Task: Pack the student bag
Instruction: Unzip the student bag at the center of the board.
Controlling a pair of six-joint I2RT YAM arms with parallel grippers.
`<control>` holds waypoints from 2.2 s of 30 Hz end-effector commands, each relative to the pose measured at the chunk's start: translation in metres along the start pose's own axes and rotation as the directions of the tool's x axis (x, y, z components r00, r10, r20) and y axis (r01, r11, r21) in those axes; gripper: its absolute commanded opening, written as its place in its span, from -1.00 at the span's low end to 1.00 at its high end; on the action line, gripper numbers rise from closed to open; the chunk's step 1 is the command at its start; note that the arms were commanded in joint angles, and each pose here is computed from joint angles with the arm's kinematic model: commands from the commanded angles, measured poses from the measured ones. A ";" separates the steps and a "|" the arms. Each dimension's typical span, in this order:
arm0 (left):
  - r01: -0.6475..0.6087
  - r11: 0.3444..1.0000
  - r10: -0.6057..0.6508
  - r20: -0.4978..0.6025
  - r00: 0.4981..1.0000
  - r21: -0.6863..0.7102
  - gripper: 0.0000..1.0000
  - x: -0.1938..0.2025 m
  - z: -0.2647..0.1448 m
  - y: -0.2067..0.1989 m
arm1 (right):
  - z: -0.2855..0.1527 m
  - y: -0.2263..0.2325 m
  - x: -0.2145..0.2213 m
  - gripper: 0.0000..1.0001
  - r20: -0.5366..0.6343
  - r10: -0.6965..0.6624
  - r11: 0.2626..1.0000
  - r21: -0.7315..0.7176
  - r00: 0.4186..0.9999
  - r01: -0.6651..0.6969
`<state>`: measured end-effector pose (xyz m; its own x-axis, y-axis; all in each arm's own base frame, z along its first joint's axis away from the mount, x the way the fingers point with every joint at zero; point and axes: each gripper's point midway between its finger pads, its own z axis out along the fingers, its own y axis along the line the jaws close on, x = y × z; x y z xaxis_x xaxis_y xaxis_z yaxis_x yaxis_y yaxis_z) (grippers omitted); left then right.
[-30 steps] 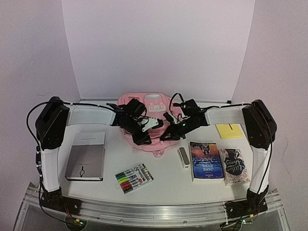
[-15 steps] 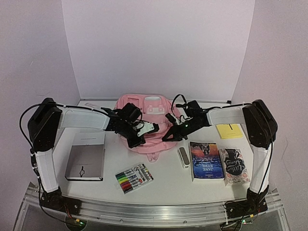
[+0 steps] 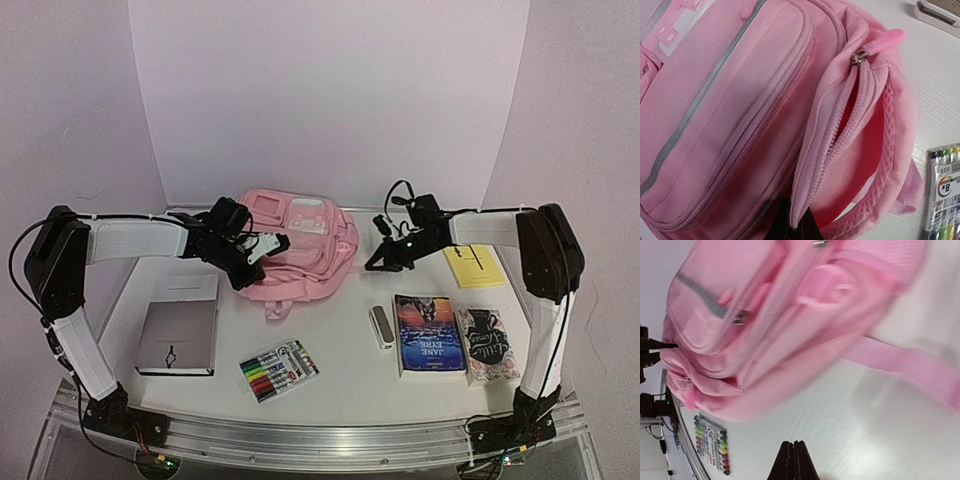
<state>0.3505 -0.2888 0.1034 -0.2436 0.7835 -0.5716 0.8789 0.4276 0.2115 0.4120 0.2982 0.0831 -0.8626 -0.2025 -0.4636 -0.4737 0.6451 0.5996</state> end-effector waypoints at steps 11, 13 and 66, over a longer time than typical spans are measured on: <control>0.034 0.998 -0.032 0.034 0.999 -0.060 -1.00 -0.014 -0.026 0.014 | 0.011 0.065 0.008 0.17 -0.049 -0.152 0.977 -0.157 0.987 0.142; 0.019 0.998 -0.018 0.022 1.000 -0.054 -1.00 -0.012 -0.025 0.009 | 0.022 0.074 0.007 0.24 -0.062 -0.166 0.971 -0.183 0.984 0.152; -0.020 0.997 0.016 -0.055 0.998 -0.070 -0.96 -0.002 0.000 -0.020 | 0.091 0.127 0.022 -0.58 -0.251 -0.056 0.893 -0.446 0.966 -0.064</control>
<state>0.3236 -0.2843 0.0833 -0.2666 0.8496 -0.4551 0.8729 0.4130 0.2599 0.3612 0.4207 0.0574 -0.8866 -0.3854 -0.2557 -0.3997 0.3601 0.8430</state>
